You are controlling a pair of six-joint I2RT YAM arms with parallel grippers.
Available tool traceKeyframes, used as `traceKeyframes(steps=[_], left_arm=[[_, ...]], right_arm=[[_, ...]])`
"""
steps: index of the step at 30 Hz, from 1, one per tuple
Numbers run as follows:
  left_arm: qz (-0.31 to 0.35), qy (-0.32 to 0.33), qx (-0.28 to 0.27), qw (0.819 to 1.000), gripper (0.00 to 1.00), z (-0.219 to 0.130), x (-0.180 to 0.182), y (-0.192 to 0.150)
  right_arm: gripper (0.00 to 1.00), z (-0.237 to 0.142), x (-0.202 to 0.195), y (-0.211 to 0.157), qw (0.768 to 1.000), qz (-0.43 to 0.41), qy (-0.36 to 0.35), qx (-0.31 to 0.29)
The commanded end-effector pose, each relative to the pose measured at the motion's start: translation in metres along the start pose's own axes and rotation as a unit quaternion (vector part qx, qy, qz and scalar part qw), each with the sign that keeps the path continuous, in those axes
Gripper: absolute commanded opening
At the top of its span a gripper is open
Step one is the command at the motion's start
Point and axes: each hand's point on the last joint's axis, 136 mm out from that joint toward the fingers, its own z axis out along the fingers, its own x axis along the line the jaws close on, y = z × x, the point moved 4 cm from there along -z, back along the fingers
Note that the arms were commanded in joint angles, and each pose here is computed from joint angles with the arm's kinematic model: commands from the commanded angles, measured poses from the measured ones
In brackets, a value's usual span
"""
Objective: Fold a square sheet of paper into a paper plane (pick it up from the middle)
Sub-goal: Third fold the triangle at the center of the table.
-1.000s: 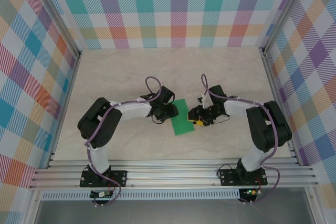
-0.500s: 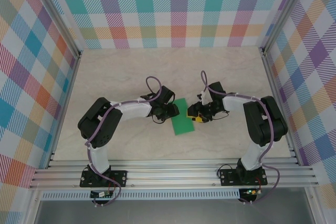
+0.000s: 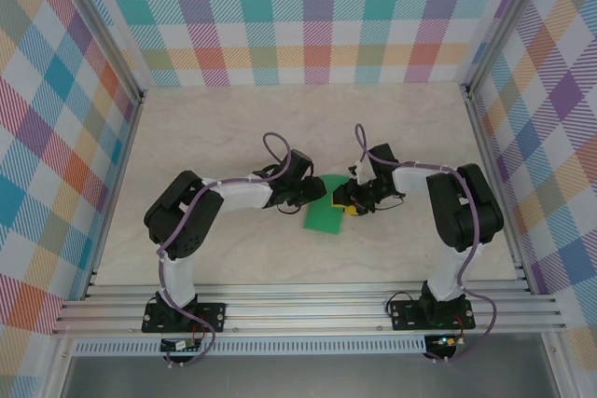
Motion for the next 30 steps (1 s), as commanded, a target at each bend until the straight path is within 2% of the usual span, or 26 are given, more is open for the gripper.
traceKeyframes(steps=[1,4,9,16,19,23,30], left_arm=[[0.015,0.002,-0.013,1.000,0.43,-0.006,-0.002,0.001],[0.018,0.011,-0.021,1.000,0.43,-0.016,0.003,-0.001],[0.018,0.018,-0.040,0.999,0.44,-0.037,0.010,-0.002],[0.043,0.001,-0.027,0.999,0.44,-0.050,0.003,-0.019],[0.094,0.008,-0.013,0.995,0.43,-0.054,-0.008,-0.031],[0.193,0.036,-0.001,0.981,0.45,-0.059,-0.019,-0.052],[0.361,0.100,0.012,0.927,0.57,-0.063,-0.025,-0.090]], right_arm=[[0.41,-0.007,0.002,0.001,1.000,0.003,0.000,-0.011],[0.36,-0.008,0.004,0.002,1.000,0.004,0.004,-0.010],[0.35,-0.008,0.015,0.002,0.999,-0.004,0.037,0.003],[0.24,-0.006,-0.003,-0.002,1.000,0.012,-0.019,0.013],[0.22,-0.002,-0.006,-0.005,1.000,0.018,-0.017,0.020],[0.19,-0.002,-0.005,-0.004,1.000,0.017,-0.011,0.022],[0.12,-0.003,0.004,-0.001,1.000,0.011,0.011,0.026]])
